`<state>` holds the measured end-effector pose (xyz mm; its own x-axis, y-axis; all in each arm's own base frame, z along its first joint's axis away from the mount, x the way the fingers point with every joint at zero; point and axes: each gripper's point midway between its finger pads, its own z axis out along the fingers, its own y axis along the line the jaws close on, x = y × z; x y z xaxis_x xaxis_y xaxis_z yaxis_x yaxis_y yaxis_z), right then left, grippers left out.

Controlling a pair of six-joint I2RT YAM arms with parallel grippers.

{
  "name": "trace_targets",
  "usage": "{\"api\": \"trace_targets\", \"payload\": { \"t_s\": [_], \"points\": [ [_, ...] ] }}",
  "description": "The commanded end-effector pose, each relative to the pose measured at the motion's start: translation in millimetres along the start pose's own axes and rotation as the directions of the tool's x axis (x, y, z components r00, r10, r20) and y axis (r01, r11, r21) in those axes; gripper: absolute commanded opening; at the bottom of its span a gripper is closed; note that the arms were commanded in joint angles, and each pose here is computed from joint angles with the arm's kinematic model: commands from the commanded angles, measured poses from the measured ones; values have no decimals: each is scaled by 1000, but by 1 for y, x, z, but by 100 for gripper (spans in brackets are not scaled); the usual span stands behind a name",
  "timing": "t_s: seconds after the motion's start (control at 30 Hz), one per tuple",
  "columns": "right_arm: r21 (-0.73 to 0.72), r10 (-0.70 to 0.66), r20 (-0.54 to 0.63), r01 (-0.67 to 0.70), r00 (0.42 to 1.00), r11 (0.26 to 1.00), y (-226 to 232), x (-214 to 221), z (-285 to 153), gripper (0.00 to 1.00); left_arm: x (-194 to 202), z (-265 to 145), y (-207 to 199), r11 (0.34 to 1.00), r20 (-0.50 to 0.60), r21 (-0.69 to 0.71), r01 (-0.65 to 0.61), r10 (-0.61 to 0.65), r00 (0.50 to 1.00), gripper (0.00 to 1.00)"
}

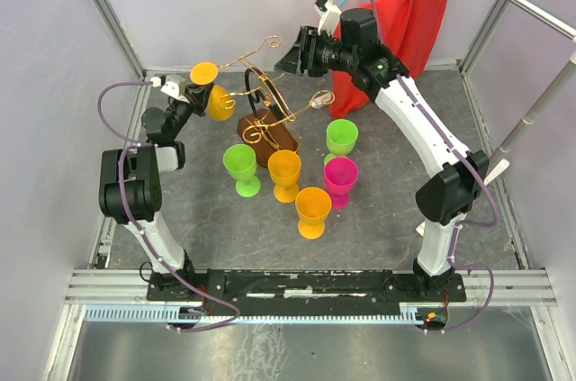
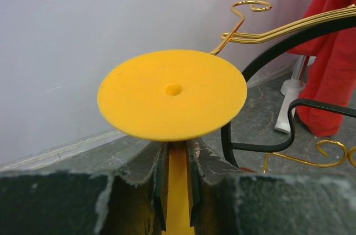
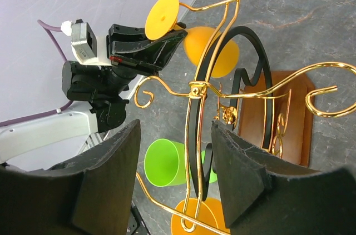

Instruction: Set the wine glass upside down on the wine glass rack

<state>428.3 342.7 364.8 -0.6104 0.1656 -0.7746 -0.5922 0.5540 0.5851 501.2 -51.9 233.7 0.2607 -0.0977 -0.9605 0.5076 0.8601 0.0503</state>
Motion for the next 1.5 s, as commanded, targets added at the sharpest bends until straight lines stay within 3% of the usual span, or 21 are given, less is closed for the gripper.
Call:
{"api": "trace_targets", "payload": {
  "t_s": [0.0, 0.2, 0.4, 0.7, 1.07, 1.47],
  "points": [
    [-21, -51, 67, 53, 996, 998, 17, -21, -15, 62, -35, 5, -25, 995, 87, 79, -53, 46, 995, 3],
    [-14, -53, 60, 54, 997, 998, 13, -19, -12, 63, -37, 14, -42, 992, 86, 109, -55, 46, 995, 3],
    [-4, -70, 56, 70, 996, 998, 9, -24, -4, 66, -32, 12, -36, 997, 69, 67, -38, 33, 997, 32],
    [56, -148, 51, 145, 988, 988, -5, -36, 7, 74, -19, -7, -31, 999, 2, -2, -33, 33, 999, 51],
    [170, -217, 28, 209, 976, 963, -27, -34, 0, 76, -10, -50, -18, 994, -104, -99, -53, 42, 994, 54],
    [212, -285, -26, 284, 958, 935, -36, -30, 16, 77, -41, -77, -18, 983, -187, -162, -89, 58, 981, 57]
  ]
}}
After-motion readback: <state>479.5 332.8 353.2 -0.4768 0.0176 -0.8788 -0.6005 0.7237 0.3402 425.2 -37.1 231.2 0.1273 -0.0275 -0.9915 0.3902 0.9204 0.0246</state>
